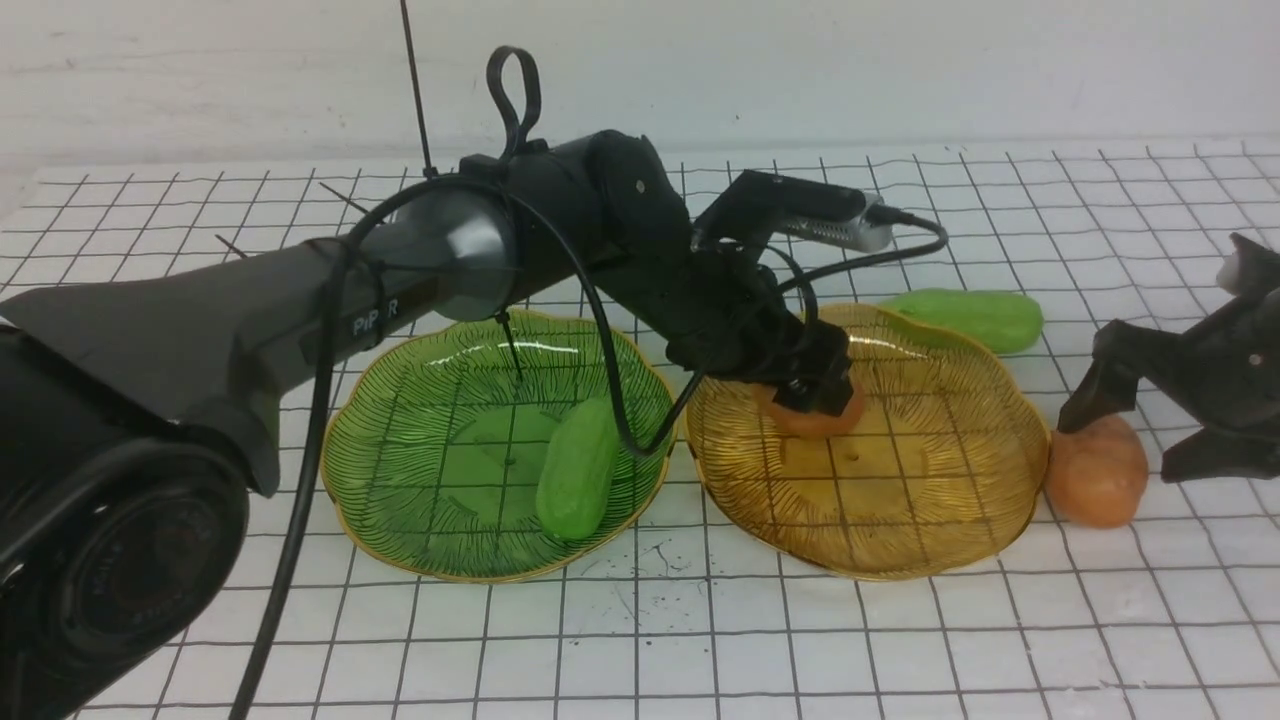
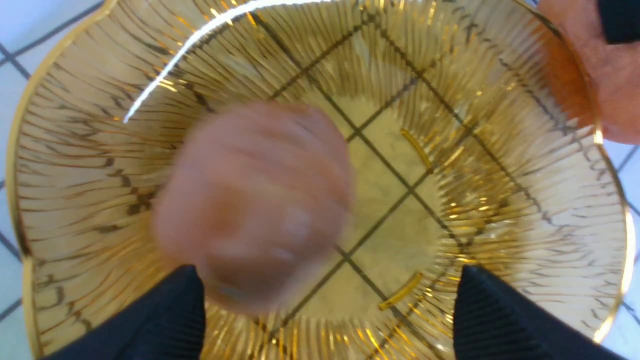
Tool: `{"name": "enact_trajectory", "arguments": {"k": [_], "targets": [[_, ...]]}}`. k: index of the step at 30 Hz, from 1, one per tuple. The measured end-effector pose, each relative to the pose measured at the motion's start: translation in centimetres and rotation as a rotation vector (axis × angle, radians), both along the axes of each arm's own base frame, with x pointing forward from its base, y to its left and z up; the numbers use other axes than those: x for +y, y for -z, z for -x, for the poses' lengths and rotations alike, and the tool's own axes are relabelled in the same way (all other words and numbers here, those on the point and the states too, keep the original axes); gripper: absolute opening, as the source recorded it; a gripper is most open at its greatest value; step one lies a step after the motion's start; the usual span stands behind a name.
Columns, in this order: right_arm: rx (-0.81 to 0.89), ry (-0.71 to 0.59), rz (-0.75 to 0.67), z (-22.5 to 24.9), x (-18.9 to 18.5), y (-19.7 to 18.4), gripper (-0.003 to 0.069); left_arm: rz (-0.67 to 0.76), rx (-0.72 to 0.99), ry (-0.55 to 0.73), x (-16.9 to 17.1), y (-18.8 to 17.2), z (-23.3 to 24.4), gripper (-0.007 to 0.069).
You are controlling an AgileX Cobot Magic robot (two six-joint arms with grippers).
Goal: Put different types of vegetables on the plate.
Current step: 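Pick up the potato beside the plates and place it on a plate, then put the potato onto the plate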
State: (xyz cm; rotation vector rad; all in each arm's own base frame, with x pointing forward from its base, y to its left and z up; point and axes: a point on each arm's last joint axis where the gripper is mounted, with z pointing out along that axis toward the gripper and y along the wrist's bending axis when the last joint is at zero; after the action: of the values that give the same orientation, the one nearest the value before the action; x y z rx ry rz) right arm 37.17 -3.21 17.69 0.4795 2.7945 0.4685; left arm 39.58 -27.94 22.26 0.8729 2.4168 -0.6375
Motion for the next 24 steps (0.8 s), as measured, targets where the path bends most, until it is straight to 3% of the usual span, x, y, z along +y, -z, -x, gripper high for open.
{"name": "enact_trajectory", "arguments": {"k": [4,7,9,10,13,14,15,18,24], "targets": [[-0.011,0.003,0.007,-0.2,-0.1,0.2,0.0614,0.002,0.016,0.019,-0.1,-0.9,0.1,0.0598],[-0.019,0.007,0.011,-0.3,-0.1,0.1,0.0512,0.004,0.025,0.031,-0.3,-2.0,0.1,0.0554],[-0.019,-0.003,0.013,-0.2,-0.1,0.2,0.0478,-0.019,0.034,0.048,0.0,-3.9,0.2,0.0440],[-0.019,-0.005,0.013,-0.2,-0.1,0.2,0.0479,-0.021,0.033,0.047,0.1,-4.2,0.3,0.0428],[-0.013,-0.057,0.019,-0.1,0.0,0.2,0.0484,-0.099,0.012,0.066,1.9,-7.2,0.5,0.0132],[-0.012,-0.059,0.019,0.0,0.0,0.2,0.0483,-0.101,0.006,0.066,2.0,-7.5,0.5,0.0119],[-0.007,-0.071,0.016,0.0,0.0,0.0,0.0483,-0.125,-0.005,0.062,2.8,-8.5,0.6,0.0059],[-0.003,-0.101,-0.006,0.3,0.1,-2.1,0.0483,-0.166,-0.023,0.024,5.0,-10.3,0.5,0.0003],[-0.157,-0.158,0.000,1.0,2.6,-9.1,0.0483,-0.187,0.009,-0.067,8.5,-11.3,-0.2,-0.0008]]}}
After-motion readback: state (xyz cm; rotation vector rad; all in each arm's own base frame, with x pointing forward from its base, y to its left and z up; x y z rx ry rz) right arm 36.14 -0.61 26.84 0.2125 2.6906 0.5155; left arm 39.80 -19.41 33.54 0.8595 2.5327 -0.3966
